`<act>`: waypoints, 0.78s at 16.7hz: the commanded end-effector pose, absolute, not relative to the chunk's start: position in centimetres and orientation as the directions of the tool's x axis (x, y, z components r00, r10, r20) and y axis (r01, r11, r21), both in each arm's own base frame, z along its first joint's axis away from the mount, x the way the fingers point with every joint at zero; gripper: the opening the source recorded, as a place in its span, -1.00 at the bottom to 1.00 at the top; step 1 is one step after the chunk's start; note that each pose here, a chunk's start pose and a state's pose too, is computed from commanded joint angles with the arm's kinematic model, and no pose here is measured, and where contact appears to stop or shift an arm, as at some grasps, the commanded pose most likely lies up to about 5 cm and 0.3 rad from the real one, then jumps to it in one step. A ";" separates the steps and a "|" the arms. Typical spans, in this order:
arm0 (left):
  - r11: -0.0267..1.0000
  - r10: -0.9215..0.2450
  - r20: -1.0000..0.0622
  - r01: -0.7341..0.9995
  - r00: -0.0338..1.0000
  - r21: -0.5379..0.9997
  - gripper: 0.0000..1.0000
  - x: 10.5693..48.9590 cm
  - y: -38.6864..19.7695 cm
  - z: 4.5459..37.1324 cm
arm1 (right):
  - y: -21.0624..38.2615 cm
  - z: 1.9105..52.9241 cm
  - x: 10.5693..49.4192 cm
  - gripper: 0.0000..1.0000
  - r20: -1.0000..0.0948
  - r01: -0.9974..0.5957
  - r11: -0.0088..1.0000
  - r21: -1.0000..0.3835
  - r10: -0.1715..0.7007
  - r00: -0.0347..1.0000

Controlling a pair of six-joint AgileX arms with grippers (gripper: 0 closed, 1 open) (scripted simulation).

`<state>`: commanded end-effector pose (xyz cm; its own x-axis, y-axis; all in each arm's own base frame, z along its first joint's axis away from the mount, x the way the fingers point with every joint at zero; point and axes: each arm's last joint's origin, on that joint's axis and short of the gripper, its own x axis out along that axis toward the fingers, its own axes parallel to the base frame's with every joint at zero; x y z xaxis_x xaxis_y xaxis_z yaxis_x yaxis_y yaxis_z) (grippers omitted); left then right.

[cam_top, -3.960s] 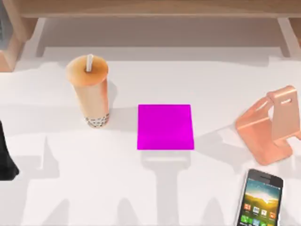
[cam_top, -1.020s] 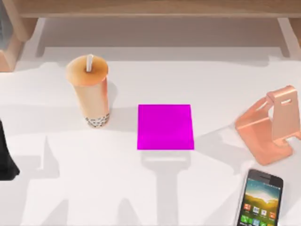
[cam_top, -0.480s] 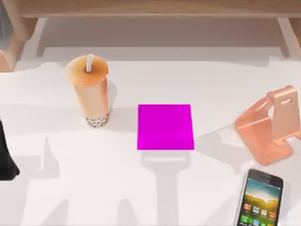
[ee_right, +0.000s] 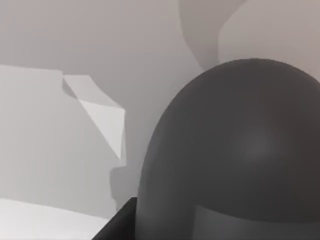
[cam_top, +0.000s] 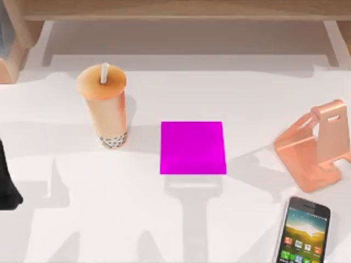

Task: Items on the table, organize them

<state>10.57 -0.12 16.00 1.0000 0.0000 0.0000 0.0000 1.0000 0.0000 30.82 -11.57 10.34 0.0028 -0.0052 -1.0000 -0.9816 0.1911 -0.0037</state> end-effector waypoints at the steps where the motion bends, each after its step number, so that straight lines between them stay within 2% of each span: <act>1: 1.000 0.000 0.000 0.000 1.000 0.000 1.00 10.6 -0.1 16.0 | -11.6 10.3 30.8 -1.00 -1.000 -0.982 0.191 -0.004 -0.005 0.003; 7: 1.000 0.000 0.000 0.000 1.000 0.000 1.00 10.6 -0.1 16.0 | -11.6 10.3 30.8 -1.00 -1.000 -0.982 0.191 -0.004 -0.005 0.003; 13: 1.000 0.000 0.000 0.000 1.000 0.000 1.00 10.6 -0.1 16.0 | -11.7 14.6 31.1 -1.00 -1.000 -0.980 0.201 -0.014 -0.018 0.011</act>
